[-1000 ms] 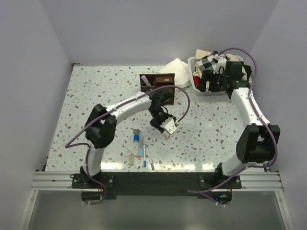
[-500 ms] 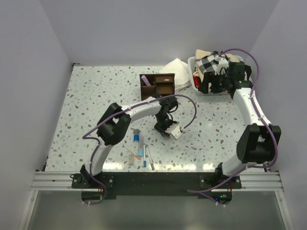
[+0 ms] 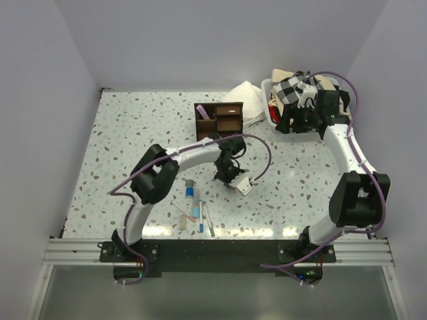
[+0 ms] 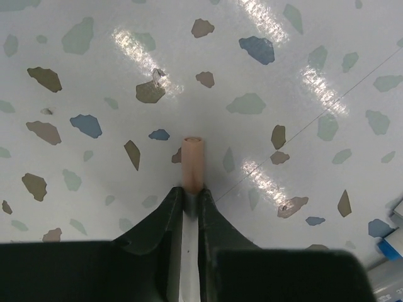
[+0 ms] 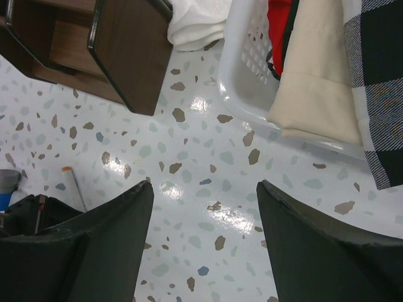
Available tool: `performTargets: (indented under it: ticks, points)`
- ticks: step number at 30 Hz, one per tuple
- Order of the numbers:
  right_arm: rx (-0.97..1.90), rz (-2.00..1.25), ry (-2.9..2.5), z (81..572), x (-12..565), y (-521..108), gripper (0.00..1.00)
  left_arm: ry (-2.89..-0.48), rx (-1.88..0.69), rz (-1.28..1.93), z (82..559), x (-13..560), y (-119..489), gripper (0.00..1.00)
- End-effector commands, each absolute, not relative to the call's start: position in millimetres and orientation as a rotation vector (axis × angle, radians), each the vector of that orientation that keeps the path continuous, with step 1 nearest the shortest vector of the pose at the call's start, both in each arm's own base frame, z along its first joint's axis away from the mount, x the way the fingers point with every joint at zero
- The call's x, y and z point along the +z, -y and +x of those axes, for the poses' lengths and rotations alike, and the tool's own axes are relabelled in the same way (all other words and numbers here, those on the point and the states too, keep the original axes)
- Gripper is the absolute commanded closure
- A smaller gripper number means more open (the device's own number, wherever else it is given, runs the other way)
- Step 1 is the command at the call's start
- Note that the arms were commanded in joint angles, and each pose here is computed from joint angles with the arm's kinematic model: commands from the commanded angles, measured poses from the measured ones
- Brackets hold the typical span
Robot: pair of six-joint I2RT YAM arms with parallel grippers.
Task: Sort the stationery into containers
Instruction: Pick up the pen from the center of the board, then place the pen in the storage box.
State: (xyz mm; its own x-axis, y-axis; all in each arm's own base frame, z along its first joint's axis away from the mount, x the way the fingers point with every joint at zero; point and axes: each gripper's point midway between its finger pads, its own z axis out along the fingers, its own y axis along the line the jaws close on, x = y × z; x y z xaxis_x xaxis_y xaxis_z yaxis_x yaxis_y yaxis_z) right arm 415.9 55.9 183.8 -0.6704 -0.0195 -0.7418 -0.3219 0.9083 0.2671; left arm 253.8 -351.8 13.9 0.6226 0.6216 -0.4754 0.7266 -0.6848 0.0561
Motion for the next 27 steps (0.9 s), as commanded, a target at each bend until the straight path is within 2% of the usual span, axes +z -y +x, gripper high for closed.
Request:
performTargets:
  ticks: [1,4,9,15,20,22,25,27]
  points:
    - [0.493,-0.269,-2.179,422.5,214.7,-58.3,0.31,-1.241,-0.656,2.682,237.9,-15.8,327.5,0.99]
    - [0.493,-0.266,-2.176,424.3,218.6,-58.3,0.32,-1.266,-0.719,2.617,243.9,16.8,342.3,1.00]
    - [0.475,-0.239,-2.179,429.5,220.5,-55.0,0.34,-1.182,-0.686,2.417,285.8,105.6,374.1,1.00]
    - [0.464,-0.228,-2.160,434.2,227.8,-54.6,0.36,-1.170,-0.745,2.180,309.2,189.5,362.5,1.00]
    - [0.454,-0.291,-2.144,438.3,235.3,-55.9,0.38,-1.259,-0.834,1.742,359.1,258.1,341.6,1.00]
    - [0.447,-0.294,-2.116,443.8,243.6,-56.6,0.38,-1.184,-0.983,1.538,368.0,310.7,340.0,1.00]
    - [0.457,-0.277,-2.098,449.9,250.4,-60.3,0.38,-1.211,-1.161,1.251,392.0,345.9,315.4,1.00]
    - [0.468,-0.274,-2.095,450.4,249.6,-65.4,0.38,-1.166,-1.168,1.132,404.0,364.2,293.1,1.00]
